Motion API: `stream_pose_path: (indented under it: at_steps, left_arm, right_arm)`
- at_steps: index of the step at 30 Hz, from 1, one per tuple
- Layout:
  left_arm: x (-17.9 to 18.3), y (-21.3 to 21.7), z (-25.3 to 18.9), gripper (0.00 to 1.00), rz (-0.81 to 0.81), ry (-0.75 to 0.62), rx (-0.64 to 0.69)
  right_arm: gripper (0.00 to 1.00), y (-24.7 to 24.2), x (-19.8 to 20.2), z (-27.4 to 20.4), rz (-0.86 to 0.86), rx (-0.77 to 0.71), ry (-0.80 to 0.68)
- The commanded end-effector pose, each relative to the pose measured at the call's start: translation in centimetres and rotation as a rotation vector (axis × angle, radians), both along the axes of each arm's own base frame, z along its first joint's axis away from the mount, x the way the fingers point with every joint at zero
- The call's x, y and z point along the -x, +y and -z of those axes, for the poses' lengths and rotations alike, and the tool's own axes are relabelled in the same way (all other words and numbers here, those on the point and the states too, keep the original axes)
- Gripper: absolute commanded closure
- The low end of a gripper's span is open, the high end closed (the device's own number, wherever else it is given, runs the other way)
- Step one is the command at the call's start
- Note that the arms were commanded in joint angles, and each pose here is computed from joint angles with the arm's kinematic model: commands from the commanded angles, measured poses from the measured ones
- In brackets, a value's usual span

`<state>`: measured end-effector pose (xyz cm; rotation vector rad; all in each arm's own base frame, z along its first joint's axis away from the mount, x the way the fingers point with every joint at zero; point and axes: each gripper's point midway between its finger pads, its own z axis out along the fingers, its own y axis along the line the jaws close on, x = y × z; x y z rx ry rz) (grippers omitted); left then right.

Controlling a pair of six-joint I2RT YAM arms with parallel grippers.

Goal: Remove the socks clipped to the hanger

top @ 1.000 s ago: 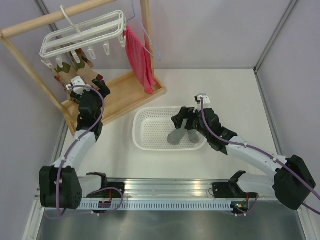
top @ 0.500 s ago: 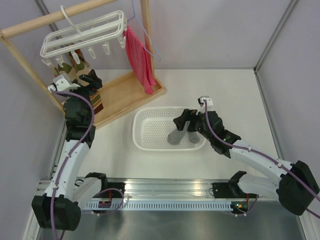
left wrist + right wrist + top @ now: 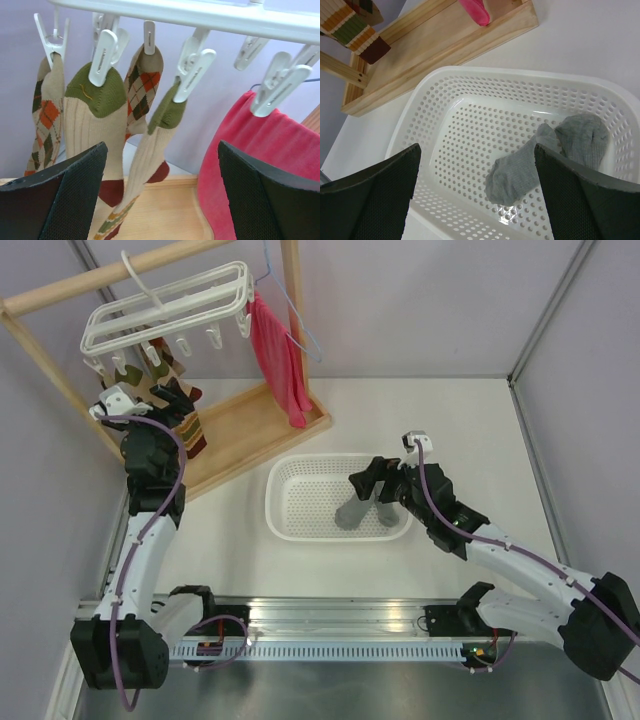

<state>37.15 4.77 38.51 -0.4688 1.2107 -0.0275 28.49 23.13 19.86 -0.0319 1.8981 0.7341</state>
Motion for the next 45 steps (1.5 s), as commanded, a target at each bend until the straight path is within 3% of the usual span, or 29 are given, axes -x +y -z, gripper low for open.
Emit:
stream_pose_path:
  at_steps: [1, 16, 31, 37, 39, 45]
  left_arm:
    - [-0.5, 0.8, -0.1, 0.07, 0.017, -0.024, -0.034]
    - [-4.0, 0.6, 2.0, 0.18, 0.152, -0.047, -0.025]
    - [-5.0, -0.4, 2.1, 0.40, 0.220, -0.071, 0.022]
    - [-6.0, -1.2, 1.6, 0.57, 0.273, -0.083, 0.018]
    - [-6.0, -1.6, 1.3, 0.71, 0.294, -0.084, 0.013]
    - [-5.3, -1.7, 0.8, 0.97, 0.295, -0.099, 0.016]
  right_arm:
    - [0.03, 0.1, -0.2, 0.3, 0.001, 0.003, 0.002]
    - [0.03, 0.0, -0.8, 1.3, 0.016, 0.037, 0.011]
    - [0.03, 1.3, -1.2, 2.8, -0.020, 0.034, 0.042]
    - [0.04, 1.2, -1.2, 2.8, -0.017, 0.036, 0.038]
    - [0.04, 1.2, -1.3, 2.9, -0.017, 0.037, 0.039]
    - [0.04, 1.6, -1.0, 2.9, -0.034, 0.021, 0.044]
